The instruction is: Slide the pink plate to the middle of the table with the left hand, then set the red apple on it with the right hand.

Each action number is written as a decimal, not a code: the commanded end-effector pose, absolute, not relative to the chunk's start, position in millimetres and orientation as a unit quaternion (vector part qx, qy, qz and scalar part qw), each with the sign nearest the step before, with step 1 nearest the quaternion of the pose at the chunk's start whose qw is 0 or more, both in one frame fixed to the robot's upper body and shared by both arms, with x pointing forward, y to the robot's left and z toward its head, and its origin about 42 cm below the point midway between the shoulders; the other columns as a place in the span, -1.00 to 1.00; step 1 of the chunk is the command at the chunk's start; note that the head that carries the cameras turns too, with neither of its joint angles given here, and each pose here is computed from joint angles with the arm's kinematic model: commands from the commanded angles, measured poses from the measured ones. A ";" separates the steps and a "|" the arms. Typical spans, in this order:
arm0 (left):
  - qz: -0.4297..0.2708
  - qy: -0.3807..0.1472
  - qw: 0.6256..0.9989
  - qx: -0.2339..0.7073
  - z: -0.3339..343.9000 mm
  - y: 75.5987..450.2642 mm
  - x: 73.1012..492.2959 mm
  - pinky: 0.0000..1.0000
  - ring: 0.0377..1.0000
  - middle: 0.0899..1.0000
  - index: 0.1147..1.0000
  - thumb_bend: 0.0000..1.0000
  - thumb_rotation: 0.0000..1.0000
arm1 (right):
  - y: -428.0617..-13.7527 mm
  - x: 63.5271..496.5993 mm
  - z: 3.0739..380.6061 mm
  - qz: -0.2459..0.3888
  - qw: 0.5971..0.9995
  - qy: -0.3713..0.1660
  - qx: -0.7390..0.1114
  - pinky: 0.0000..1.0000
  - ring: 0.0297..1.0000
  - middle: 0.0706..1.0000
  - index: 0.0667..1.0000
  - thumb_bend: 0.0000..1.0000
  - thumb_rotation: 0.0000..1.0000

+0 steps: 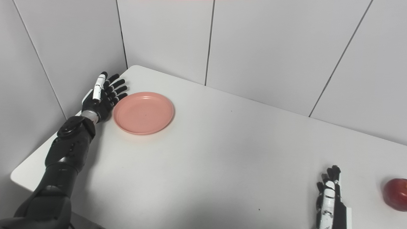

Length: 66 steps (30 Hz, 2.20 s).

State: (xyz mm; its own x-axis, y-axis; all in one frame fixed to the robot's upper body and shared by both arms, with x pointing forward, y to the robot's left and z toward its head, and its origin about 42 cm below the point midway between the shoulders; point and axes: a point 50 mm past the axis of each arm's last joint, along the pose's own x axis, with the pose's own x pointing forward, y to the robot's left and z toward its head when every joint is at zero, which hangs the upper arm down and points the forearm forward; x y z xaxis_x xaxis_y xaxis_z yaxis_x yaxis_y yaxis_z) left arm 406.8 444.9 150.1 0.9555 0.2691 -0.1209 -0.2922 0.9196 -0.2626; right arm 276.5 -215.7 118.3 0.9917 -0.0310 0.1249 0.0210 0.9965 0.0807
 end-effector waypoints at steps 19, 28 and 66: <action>0.121 0.022 0.984 -0.130 157.3 436.9 409.7 0.68 0.66 0.64 0.61 -0.23 1.00 | -218.3 273.3 116.1 -0.015 0.997 -0.061 0.038 1.00 0.99 0.99 0.99 -0.65 1.00; 0.107 0.026 0.985 -0.134 152.3 432.0 403.6 0.65 0.66 0.67 0.64 -0.23 1.00 | -217.9 273.7 116.4 -0.014 0.997 -0.061 0.042 1.00 0.99 1.00 0.99 -0.66 1.00; 0.047 0.034 0.988 -0.146 160.8 368.0 400.6 0.72 0.72 0.72 0.67 -0.28 1.00 | -215.6 272.6 117.4 -0.011 0.997 -0.064 0.034 1.00 0.99 1.00 1.00 -0.66 1.00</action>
State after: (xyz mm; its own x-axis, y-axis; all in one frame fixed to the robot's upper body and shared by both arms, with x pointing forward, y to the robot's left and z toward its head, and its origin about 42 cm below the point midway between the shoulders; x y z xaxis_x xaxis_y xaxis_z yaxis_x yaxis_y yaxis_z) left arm 394.4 369.7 146.0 0.9894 0.0912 -0.1129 -0.1206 0.9493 -0.2904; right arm 276.1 -214.6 118.4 0.9918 -0.0279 0.1251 0.0196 0.9976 0.0666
